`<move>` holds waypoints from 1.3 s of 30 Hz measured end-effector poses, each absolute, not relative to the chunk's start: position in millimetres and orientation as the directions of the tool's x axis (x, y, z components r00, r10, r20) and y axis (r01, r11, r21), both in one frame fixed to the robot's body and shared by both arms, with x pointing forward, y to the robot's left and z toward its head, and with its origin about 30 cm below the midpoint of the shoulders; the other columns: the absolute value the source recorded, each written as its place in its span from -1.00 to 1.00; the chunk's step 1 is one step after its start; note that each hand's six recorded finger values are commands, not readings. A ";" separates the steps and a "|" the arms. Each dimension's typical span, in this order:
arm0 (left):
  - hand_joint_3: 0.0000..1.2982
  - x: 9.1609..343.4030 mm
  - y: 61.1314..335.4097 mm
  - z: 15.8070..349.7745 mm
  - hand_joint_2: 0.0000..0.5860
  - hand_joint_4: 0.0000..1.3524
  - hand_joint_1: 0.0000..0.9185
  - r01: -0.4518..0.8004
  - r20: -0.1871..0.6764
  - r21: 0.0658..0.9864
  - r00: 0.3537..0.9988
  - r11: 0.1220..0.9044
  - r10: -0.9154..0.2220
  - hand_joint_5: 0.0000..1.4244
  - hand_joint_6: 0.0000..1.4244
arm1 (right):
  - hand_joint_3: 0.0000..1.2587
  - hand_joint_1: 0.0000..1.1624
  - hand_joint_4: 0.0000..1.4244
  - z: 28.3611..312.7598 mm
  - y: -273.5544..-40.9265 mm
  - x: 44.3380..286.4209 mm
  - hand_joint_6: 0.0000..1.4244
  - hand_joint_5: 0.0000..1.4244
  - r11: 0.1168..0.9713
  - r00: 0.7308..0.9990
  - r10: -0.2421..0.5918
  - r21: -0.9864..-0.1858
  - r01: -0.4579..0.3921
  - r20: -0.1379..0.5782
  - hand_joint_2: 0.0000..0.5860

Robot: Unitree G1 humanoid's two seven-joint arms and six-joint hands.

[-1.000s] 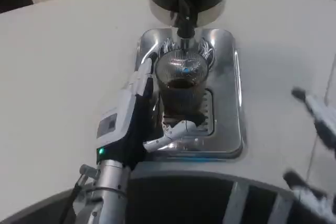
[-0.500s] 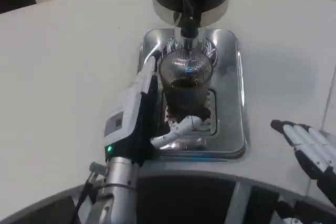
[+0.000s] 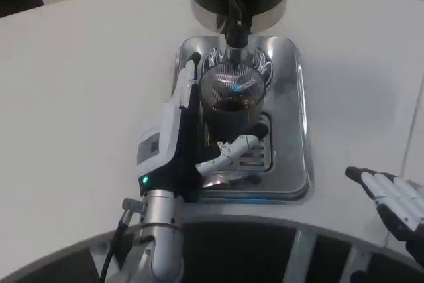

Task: Grasp the cup under the faucet to collect the drink, then remove the cup.

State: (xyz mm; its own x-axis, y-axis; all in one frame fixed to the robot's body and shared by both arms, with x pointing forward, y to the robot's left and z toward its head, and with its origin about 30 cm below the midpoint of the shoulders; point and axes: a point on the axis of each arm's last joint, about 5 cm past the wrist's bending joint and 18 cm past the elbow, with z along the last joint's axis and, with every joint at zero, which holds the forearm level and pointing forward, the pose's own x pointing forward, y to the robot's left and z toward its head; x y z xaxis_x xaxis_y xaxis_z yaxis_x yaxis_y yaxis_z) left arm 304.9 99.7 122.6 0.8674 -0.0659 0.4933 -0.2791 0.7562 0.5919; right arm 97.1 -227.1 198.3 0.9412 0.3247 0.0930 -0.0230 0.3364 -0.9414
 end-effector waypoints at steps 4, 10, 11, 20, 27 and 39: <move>-1.00 305.2 99.3 122.8 -0.80 -1.00 -0.21 -0.274 0.496 0.594 0.865 0.756 -0.076 -0.69 -0.60 | -1.00 0.22 -1.00 197.5 -226.7 96.6 -1.00 -1.00 0.344 0.943 0.319 -0.939 -0.023 0.094 0.45; -1.00 304.5 98.1 122.6 -0.80 -1.00 -0.19 -0.262 0.500 0.601 0.860 0.755 -0.100 -0.59 -0.45 | -1.00 0.21 -1.00 195.8 -225.3 96.6 -1.00 -1.00 0.359 0.945 0.312 -0.933 -0.027 0.093 0.44; -1.00 304.3 97.8 122.5 -0.80 -1.00 -0.19 -0.259 0.501 0.603 0.859 0.755 -0.105 -0.56 -0.42 | -1.00 0.21 -1.00 195.4 -225.0 96.7 -1.00 -1.00 0.361 0.946 0.311 -0.932 -0.028 0.092 0.44; -0.96 308.5 95.1 125.9 -0.81 -0.84 -0.21 -0.247 0.501 0.616 0.855 0.748 -0.130 -0.32 0.01 | -1.00 0.19 -1.00 196.6 -221.8 100.6 -1.00 -1.00 0.389 0.953 0.290 -0.920 -0.032 0.089 0.43; -0.65 312.9 81.8 130.0 -0.81 -0.41 -0.08 -0.258 0.500 0.623 0.857 0.738 -0.122 0.16 0.66 | -1.00 0.18 -1.00 205.7 -215.8 94.2 -1.00 -1.00 0.413 0.956 0.273 -0.910 -0.015 0.108 0.41; 0.55 305.8 54.5 120.6 -0.80 0.74 0.27 -0.322 0.543 0.525 0.839 0.788 -0.019 1.00 1.00 | -1.00 0.13 -1.00 209.2 -217.3 95.2 -1.00 -1.00 0.424 0.967 0.230 -0.906 0.004 0.112 0.35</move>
State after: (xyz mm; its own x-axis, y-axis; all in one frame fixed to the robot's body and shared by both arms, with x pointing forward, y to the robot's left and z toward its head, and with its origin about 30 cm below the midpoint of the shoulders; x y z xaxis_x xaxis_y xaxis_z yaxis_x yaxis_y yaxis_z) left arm 305.8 54.5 120.6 0.8394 -0.0186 0.5432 -0.3223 0.7877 0.5251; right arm 95.2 -217.3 209.2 0.9668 0.2299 0.1118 0.0040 0.4237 -0.9058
